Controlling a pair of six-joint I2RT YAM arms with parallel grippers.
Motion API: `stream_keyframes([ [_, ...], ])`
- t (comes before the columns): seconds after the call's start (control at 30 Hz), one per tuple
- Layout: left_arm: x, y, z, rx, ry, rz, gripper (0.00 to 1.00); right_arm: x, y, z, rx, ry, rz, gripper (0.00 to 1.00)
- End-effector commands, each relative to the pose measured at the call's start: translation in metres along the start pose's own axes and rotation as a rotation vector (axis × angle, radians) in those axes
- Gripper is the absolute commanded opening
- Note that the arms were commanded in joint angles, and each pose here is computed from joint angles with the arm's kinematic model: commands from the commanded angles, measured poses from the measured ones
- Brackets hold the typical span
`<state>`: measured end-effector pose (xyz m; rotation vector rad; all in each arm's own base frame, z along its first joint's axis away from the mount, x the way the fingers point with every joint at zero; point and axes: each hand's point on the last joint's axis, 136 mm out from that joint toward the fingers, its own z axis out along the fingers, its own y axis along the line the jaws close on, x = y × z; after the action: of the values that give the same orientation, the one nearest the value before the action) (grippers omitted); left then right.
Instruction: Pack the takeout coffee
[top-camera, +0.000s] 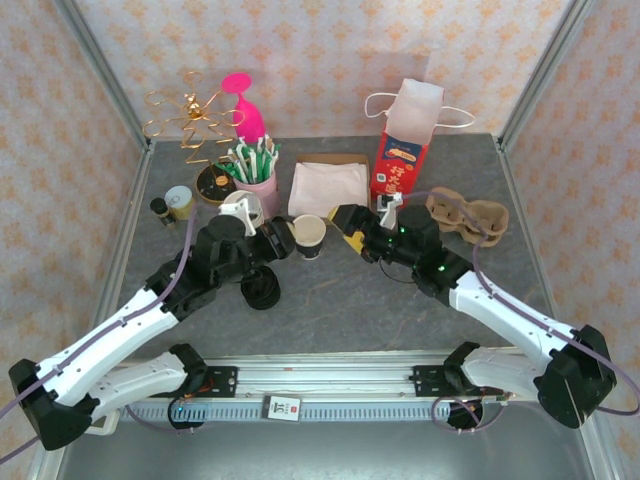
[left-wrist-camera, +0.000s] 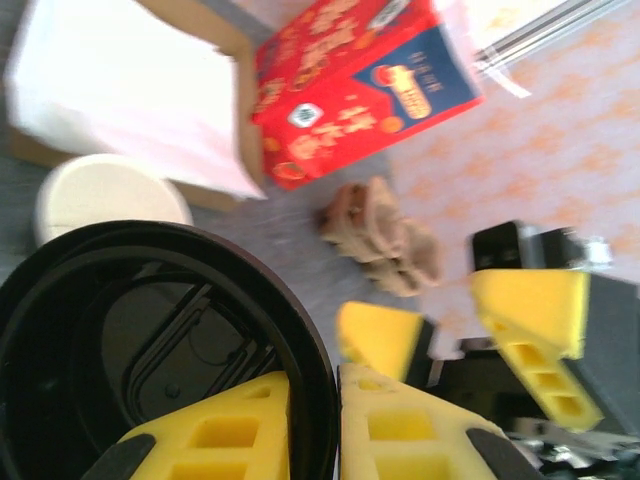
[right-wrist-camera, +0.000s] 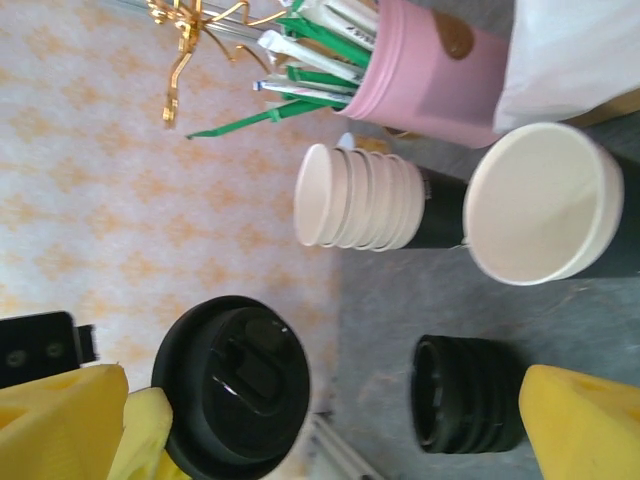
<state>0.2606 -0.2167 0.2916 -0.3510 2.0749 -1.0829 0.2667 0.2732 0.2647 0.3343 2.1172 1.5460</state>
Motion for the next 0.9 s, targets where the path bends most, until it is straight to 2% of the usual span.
stream_keyframes([
  [0.0,-0.012,-0.037,0.007,0.184,-0.036,-0.092,0.15,0.005,0.025,-0.003,-0.114,0.059,0.127,1.0],
  [0.17,-0.025,-0.057,0.011,0.265,-0.075,-0.108,0.15,0.01,0.03,-0.001,-0.184,0.108,0.254,1.0],
  [0.43,-0.033,-0.081,0.016,0.406,-0.058,-0.175,0.13,0.01,0.052,0.001,-0.291,0.158,0.313,1.0],
  [0.87,-0.03,-0.089,0.02,0.461,-0.027,-0.196,0.11,0.0,0.073,0.007,-0.345,0.175,0.326,1.0],
])
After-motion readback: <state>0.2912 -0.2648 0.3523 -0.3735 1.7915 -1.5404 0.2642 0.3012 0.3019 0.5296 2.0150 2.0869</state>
